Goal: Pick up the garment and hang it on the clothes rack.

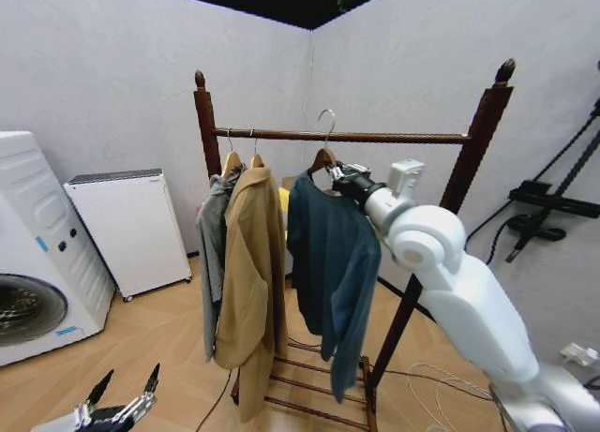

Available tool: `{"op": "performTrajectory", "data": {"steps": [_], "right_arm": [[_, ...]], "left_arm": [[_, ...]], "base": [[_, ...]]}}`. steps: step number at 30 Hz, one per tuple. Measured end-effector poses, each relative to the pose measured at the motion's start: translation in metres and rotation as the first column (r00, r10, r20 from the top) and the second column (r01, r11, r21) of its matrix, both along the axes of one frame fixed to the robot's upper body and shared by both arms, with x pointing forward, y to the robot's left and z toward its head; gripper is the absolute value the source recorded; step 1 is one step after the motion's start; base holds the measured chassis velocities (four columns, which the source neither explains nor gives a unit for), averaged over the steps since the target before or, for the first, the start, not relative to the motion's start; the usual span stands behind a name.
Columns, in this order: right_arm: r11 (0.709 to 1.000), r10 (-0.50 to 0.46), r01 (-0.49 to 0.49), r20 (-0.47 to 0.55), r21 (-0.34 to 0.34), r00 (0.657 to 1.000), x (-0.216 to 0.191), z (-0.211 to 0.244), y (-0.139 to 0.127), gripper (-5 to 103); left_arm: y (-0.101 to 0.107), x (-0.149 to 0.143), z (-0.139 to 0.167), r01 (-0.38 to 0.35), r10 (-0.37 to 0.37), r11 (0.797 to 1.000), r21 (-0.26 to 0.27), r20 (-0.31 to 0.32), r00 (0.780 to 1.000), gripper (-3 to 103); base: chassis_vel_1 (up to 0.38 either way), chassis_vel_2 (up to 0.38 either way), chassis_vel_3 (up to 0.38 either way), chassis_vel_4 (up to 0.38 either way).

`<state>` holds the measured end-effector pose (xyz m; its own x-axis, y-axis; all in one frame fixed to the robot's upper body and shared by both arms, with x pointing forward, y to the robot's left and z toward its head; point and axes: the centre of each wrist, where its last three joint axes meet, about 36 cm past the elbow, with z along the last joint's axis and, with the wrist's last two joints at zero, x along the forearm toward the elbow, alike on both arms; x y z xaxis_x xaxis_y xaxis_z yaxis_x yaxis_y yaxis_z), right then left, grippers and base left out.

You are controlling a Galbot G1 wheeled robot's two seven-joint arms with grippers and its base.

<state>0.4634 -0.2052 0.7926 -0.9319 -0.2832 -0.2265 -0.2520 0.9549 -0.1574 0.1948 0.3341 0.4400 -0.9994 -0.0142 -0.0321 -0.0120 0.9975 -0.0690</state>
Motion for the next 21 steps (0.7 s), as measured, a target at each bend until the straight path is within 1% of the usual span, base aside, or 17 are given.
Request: {"op": "performTrajectory", "data": {"steps": [6, 9, 16, 21], "right_arm": [[1.000, -0.024, 0.024, -0.063, -0.002, 0.998, 0.028, 0.002, 0.004, 9], [1.000, -0.026, 0.026, -0.080, -0.005, 0.996, 0.036, 0.003, 0.008, 9], [1.000, -0.027, 0.027, -0.101, -0.010, 0.995, 0.047, 0.005, 0.019, 9], [1.000, -0.027, 0.027, -0.097, -0.004, 0.995, 0.050, 0.009, 0.021, 9]], "left_arm": [[0.000, 0.000, 0.000, 0.000, 0.000, 1.000, 0.000, 0.000, 1.000, 100], [0.000, 0.000, 0.000, 0.000, 0.000, 1.000, 0.000, 0.000, 1.000, 100], [0.000, 0.000, 0.000, 0.000, 0.000, 1.000, 0.000, 0.000, 1.000, 100], [0.000, 0.000, 0.000, 0.000, 0.000, 1.000, 0.000, 0.000, 1.000, 100]], "base": [[0.000, 0.000, 0.000, 0.000], [0.000, 0.000, 0.000, 0.000], [0.000, 0.000, 0.000, 0.000], [0.000, 0.000, 0.000, 0.000]]}}
